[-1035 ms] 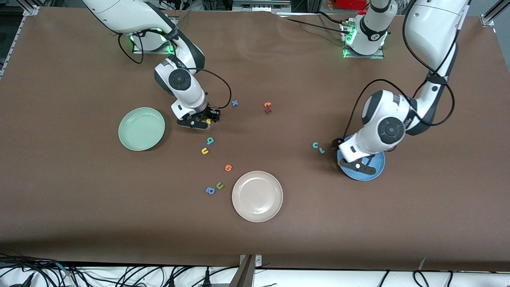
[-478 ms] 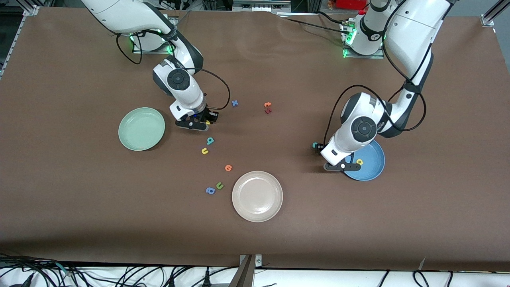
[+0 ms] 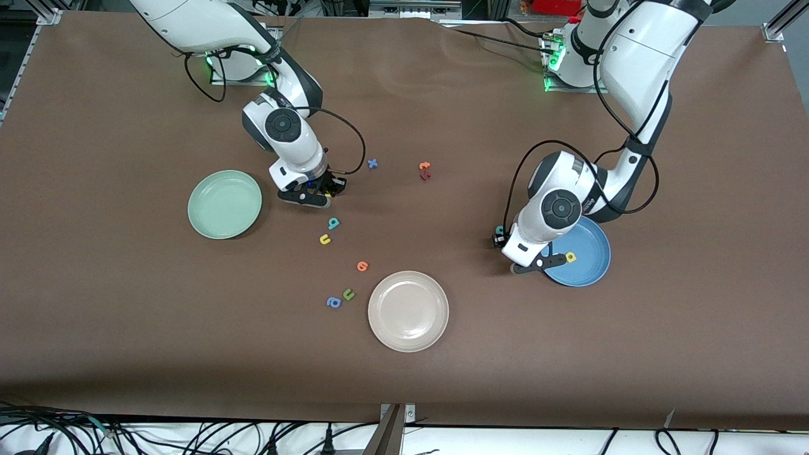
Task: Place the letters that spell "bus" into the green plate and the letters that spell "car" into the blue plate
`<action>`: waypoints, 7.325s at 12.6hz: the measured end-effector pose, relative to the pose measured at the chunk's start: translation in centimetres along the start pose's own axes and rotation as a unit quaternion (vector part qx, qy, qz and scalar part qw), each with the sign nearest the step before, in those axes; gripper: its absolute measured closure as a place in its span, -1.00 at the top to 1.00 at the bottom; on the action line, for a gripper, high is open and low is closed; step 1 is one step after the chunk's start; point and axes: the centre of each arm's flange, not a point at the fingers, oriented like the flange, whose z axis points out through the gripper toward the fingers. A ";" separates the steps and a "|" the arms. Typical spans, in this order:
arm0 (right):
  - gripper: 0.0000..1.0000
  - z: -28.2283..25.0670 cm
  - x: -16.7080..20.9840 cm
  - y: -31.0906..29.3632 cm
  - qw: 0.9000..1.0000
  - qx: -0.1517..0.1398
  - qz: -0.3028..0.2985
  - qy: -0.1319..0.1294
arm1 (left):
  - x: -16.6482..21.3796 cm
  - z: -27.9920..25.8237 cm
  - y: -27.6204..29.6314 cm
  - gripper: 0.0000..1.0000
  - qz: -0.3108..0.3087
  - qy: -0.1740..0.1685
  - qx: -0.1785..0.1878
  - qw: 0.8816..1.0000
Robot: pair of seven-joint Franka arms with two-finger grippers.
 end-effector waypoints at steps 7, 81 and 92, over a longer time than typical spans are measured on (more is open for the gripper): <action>-0.55 -10.4 5.2 2.3 0.989 -0.144 0.003 -0.020 | -0.1 0.9 0.0 -0.36 -0.010 -0.006 0.003 1.000; -0.38 -8.6 13.3 14.6 0.989 -0.092 0.035 -0.111 | -6.1 -38.4 -19.8 1.00 0.208 0.014 -0.016 0.978; 0.46 -3.6 9.8 23.2 0.993 -0.076 -0.031 -0.087 | -7.6 -42.1 -17.8 1.00 0.216 0.035 0.011 0.976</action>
